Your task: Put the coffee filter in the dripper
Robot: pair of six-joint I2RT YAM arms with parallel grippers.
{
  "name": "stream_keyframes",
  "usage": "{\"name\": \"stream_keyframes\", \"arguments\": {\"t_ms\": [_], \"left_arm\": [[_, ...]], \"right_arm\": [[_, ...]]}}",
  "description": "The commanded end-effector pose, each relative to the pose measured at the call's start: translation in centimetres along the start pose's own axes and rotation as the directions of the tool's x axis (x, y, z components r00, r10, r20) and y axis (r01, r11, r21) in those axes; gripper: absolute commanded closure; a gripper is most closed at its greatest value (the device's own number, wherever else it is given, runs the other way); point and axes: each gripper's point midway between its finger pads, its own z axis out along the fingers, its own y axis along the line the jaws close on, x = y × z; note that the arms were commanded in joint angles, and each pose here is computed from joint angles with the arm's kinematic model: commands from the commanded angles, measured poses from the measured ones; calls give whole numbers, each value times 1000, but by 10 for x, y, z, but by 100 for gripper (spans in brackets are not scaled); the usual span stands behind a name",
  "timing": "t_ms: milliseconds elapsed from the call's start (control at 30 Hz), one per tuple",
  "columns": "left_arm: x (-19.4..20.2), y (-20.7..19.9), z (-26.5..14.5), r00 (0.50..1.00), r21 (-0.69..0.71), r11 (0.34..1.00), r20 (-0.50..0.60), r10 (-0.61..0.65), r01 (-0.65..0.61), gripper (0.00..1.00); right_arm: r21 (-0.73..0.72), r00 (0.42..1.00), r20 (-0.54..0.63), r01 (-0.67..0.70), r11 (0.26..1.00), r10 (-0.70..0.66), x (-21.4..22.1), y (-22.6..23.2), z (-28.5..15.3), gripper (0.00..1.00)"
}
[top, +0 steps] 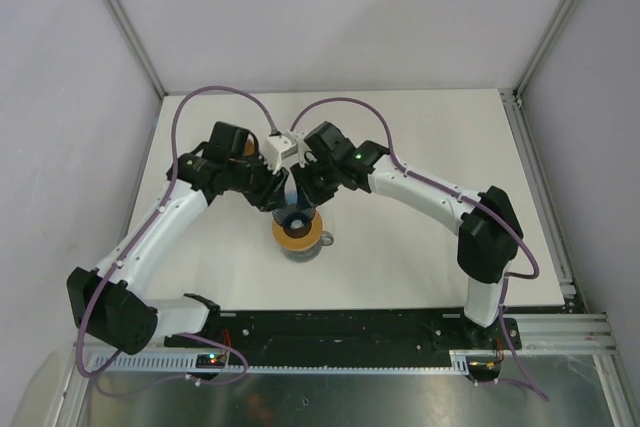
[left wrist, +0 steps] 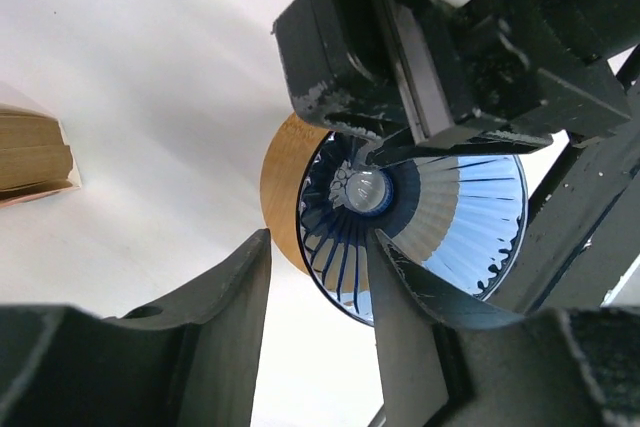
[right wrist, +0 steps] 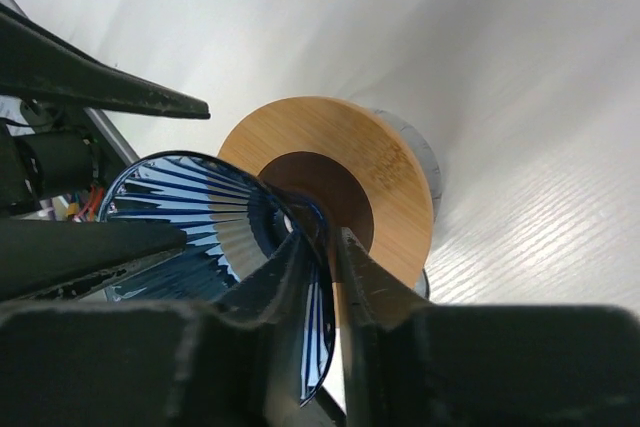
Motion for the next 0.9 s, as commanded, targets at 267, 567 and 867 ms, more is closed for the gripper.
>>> {"name": "stream_keyframes", "arguments": {"t_ms": [267,567,867], "left_arm": [[-35,13,-27,995,-71,997,103,10,-3,45],[-49,42,-42,988,-196,980,153,-12,42,39],[-52,108,-50,964,-443,875,251,-86,193,38]], "right_arm": [[-55,997,65,53,997,-50,-30,17,-12,52],[-79,979,171,122,989,-107,-60,32,-34,41],[-34,936,310,185,982,-166,-89,38,-70,26]]}}
